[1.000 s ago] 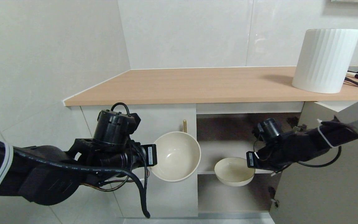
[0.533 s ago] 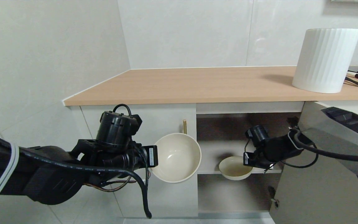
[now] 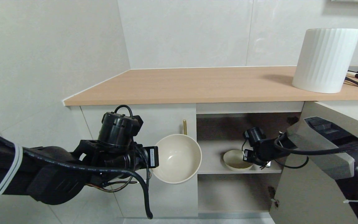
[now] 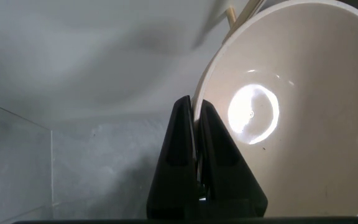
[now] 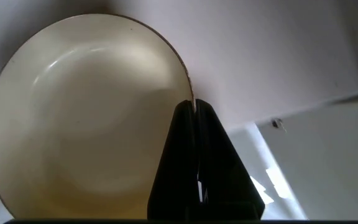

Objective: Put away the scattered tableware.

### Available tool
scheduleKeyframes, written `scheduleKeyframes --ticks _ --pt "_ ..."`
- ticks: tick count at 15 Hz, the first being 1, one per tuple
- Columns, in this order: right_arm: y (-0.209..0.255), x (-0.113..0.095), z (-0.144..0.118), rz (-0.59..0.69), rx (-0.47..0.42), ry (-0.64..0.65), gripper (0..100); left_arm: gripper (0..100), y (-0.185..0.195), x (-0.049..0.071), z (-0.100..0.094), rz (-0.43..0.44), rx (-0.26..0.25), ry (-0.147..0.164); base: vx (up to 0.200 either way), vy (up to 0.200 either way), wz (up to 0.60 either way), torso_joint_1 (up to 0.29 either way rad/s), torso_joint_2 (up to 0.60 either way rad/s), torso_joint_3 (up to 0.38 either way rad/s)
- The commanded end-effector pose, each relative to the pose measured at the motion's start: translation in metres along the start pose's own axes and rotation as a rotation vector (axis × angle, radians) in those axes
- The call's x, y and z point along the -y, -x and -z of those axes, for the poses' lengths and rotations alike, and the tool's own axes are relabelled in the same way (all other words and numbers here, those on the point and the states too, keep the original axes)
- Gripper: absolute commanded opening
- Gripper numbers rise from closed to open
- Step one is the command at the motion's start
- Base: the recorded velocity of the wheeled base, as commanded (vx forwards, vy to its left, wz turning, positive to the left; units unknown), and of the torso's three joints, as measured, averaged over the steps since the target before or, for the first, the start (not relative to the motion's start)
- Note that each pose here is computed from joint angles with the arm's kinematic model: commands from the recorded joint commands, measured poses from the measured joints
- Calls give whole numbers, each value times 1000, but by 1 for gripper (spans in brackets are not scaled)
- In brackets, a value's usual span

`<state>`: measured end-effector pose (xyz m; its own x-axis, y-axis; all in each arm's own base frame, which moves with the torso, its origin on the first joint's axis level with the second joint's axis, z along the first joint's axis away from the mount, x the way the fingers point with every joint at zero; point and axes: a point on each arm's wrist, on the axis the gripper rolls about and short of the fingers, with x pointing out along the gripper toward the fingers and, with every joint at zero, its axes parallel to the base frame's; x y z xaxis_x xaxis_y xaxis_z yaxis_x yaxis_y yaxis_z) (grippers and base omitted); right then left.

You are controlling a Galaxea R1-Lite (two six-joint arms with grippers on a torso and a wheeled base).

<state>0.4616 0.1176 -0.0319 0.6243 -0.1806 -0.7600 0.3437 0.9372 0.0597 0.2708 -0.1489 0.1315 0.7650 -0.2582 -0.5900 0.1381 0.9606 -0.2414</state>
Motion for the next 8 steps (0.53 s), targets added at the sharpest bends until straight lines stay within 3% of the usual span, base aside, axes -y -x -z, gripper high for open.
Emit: scheduleKeyframes --ticks 1,8 --pt "-15 -4 1 29 27 -21 0 0 0 0 0 1 -2 0 0 0 0 0 0 0" --pt "-16 -7 -6 27 58 -48 0 0 -3 0 1 -3 -6 -1 0 0 0 0 0 0"
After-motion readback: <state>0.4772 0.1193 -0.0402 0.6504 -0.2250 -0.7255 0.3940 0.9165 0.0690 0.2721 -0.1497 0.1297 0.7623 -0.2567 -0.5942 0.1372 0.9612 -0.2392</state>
